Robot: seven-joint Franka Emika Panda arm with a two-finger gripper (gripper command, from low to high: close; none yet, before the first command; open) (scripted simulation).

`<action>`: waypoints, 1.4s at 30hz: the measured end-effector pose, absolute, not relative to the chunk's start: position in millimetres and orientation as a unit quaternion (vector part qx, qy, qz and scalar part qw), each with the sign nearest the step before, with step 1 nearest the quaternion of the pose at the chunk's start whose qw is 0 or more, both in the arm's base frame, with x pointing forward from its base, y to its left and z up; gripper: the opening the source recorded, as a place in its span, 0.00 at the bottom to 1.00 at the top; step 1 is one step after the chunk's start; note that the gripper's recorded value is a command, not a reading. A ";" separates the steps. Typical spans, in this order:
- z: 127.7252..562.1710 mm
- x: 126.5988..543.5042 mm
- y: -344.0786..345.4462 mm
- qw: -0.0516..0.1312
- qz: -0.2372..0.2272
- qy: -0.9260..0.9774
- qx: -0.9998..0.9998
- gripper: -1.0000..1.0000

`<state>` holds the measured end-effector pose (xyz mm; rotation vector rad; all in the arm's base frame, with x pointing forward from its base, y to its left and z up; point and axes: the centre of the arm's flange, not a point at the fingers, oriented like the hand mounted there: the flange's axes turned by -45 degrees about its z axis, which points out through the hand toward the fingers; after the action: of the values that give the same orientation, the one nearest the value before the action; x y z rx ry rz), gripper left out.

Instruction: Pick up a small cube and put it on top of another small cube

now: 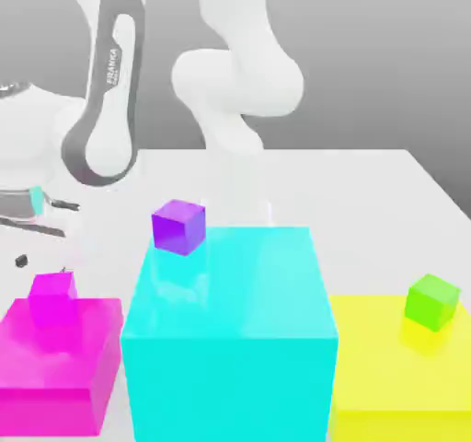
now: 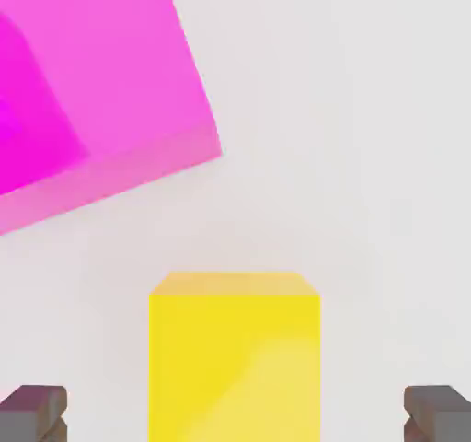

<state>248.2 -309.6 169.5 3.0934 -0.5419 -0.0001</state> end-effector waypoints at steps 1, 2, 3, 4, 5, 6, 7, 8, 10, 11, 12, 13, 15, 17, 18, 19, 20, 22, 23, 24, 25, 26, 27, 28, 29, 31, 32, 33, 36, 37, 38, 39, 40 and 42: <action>159.5 247.8 -309.5 0.001 0.000 -0.173 0.985 0.50; 149.4 247.4 -309.2 0.001 0.000 -0.173 0.985 0.50; 139.5 246.8 -308.7 0.001 0.000 -0.173 0.985 0.00; 139.5 246.8 -308.7 0.001 0.000 -0.173 0.985 0.00; 139.4 246.8 -308.7 0.001 -0.001 -0.173 0.985 0.00; 139.4 246.8 -308.6 0.000 -0.001 -0.173 0.985 0.00; 139.4 246.8 -308.6 0.000 -0.001 -0.173 0.985 0.00; 139.3 246.8 -308.5 0.000 -0.001 -0.173 0.985 0.00; 136.9 246.7 -308.2 0.000 -0.001 -0.173 0.985 0.00; 143.3 247.0 -308.6 0.000 0.000 -0.173 0.985 0.00; 151.7 247.3 -309.0 0.000 0.000 -0.173 0.985 0.00; 160.9 247.5 -309.2 0.000 0.000 -0.173 0.985 0.00; 180.4 247.4 -308.8 0.000 0.000 -0.173 0.985 0.00; 202.9 243.1 -318.9 0.002 0.004 -0.175 0.985 0.00; 217.8 250.9 -324.2 0.005 0.010 -0.166 0.986 0.00; 233.5 263.8 -326.2 0.008 0.016 -0.157 0.987 0.00; 250.1 280.1 -325.1 0.011 0.022 -0.146 0.989 0.00; 284.2 334.2 -295.5 0.014 0.035 -0.091 0.995 0.00; 295.9 354.8 -278.7 0.015 0.039 -0.073 0.996 0.00; 305.7 372.2 -261.8 0.016 0.042 -0.058 0.997 0.00; 314.5 388.0 -244.1 0.016 0.044 -0.044 0.998 0.00; 322.8 402.4 -225.5 0.016 0.046 -0.032 0.998 0.00; 330.8 415.8 -205.7 0.016 0.048 -0.019 0.999 0.00; 338.8 428.3 -184.7 0.016 0.050 -0.006 0.999 0.00; 346.6 439.6 -162.3 0.016 0.052 0.007 0.999 0.00; 361.0 458.2 -114.5 0.015 0.055 0.034 0.998 0.00; 363.0 463.8 -90.0 0.014 0.054 0.045 0.997 0.00; 363.1 467.7 -65.5 0.013 0.053 0.054 0.997 0.00; 359.5 470.2 8.3 0.009 0.048 0.079 0.996 0.00; 357.8 468.3 33.0 0.008 0.046 0.087 0.995 0.00; 356.0 464.9 57.7 0.007 0.044 0.095 0.994 0.00; 353.8 460.0 82.5 0.006 0.042 0.101 0.994 0.00; 351.3 453.5 107.4 0.005 0.039 0.105 0.994 0.00; 345.3 435.3 157.4 0.001 0.033 0.109 0.994 0.00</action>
<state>435.3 157.4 345.3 3.1187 0.3413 0.1022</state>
